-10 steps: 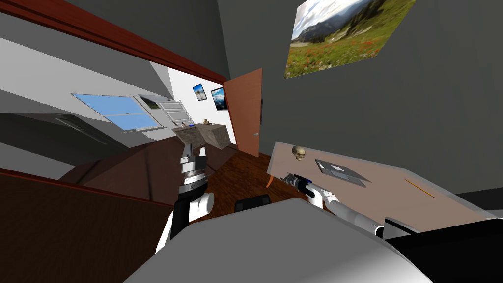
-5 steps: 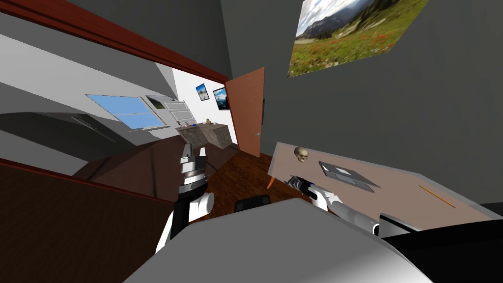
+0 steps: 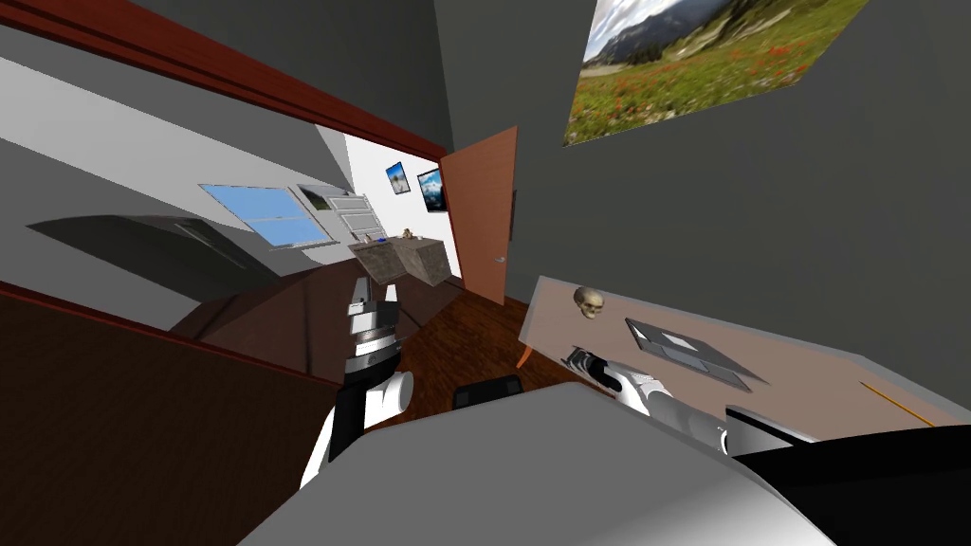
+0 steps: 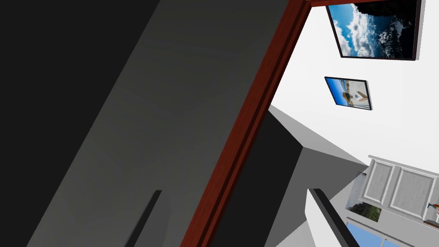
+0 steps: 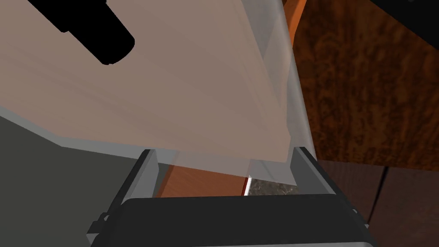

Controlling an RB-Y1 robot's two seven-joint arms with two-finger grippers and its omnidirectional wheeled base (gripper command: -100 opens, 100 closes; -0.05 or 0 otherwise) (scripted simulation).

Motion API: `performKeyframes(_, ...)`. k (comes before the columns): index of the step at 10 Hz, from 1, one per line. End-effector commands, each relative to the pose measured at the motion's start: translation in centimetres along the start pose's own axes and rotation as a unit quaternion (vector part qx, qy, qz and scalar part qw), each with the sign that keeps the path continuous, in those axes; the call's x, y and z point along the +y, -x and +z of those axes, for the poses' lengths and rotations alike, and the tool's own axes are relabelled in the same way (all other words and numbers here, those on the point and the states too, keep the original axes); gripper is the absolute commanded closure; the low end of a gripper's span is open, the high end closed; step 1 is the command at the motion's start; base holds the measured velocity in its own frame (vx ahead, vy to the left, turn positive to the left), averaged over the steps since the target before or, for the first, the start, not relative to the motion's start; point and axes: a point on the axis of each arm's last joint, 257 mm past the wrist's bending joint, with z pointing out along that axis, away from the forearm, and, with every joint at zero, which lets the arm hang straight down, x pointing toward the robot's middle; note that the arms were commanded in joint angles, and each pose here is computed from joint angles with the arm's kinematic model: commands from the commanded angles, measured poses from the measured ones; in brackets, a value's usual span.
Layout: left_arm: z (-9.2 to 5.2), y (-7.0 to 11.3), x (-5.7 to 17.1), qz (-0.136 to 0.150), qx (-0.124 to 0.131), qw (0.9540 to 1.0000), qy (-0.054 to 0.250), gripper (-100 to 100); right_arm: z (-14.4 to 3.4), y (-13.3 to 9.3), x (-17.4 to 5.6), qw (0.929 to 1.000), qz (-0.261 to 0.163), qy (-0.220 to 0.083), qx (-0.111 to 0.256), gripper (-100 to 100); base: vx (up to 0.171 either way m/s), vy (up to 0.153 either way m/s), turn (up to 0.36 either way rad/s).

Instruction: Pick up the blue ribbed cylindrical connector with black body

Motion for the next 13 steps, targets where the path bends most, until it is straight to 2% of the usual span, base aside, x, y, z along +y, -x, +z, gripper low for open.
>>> performKeyframes(1,0.0,0.0,0.0,0.000,0.000,1.0000,0.000,0,-0.8,-3.4,-0.8,0.9992,-0.019,-0.007,0.033,-100,0.029,-0.039,0.120)
performKeyframes(2,0.0,0.0,0.0,0.000,0.000,1.0000,0.000,0,-0.8,-3.4,-0.8,0.9992,-0.019,-0.007,0.033,-100,0.030,-0.037,0.046)
performKeyframes(3,0.0,0.0,0.0,0.000,0.000,1.0000,0.000,0,-1.4,-5.8,-1.5,0.9976,-0.034,-0.013,0.060,-100,0.039,-0.036,0.086)
performKeyframes(4,0.0,0.0,0.0,0.000,0.000,1.0000,0.000,0,-1.4,-5.8,-1.5,0.9976,-0.034,-0.013,0.060,-100,0.030,-0.035,0.051)
performKeyframes(5,0.0,0.0,0.0,0.000,0.000,1.0000,0.000,0,-2.0,-8.0,-2.1,0.9952,-0.047,-0.017,0.084,-100,0.036,-0.034,0.100)
performKeyframes(6,0.0,0.0,0.0,0.000,0.000,1.0000,0.000,0,-2.0,-8.0,-2.1,0.9952,-0.047,-0.017,0.084,-100,0.028,-0.031,0.051)
performKeyframes(7,0.0,0.0,0.0,0.000,0.000,1.0000,0.000,0,-2.5,-9.4,-2.4,0.9929,-0.059,-0.019,0.101,-100,0.022,-0.034,0.073)
performKeyframes(8,0.0,0.0,0.0,0.000,0.000,1.0000,0.000,0,-2.4,-9.2,-2.2,0.9933,-0.059,-0.018,0.098,-100,0.017,-0.034,0.044)
performKeyframes(9,0.0,0.0,0.0,0.000,0.000,1.0000,0.000,0,-2.7,-9.9,-2.6,0.9924,-0.059,-0.021,0.106,-100,0.013,-0.015,0.002)
performKeyframes(10,0.0,0.0,0.0,0.000,0.000,1.0000,0.000,0,-3.3,-11.7,-3.0,0.9893,-0.069,-0.024,0.126,-100,0.027,-0.019,0.061)
performKeyframes(11,0.0,0.0,0.0,0.000,0.000,1.0000,0.000,0,-3.3,-11.7,-3.0,0.9893,-0.069,-0.024,0.126,-100,0.022,-0.026,0.049)
performKeyframes(13,0.0,0.0,0.0,0.000,0.000,1.0000,0.000,0,-4.5,-14.4,-3.7,0.9833,-0.086,-0.027,0.158,-100,0.026,-0.041,0.089)
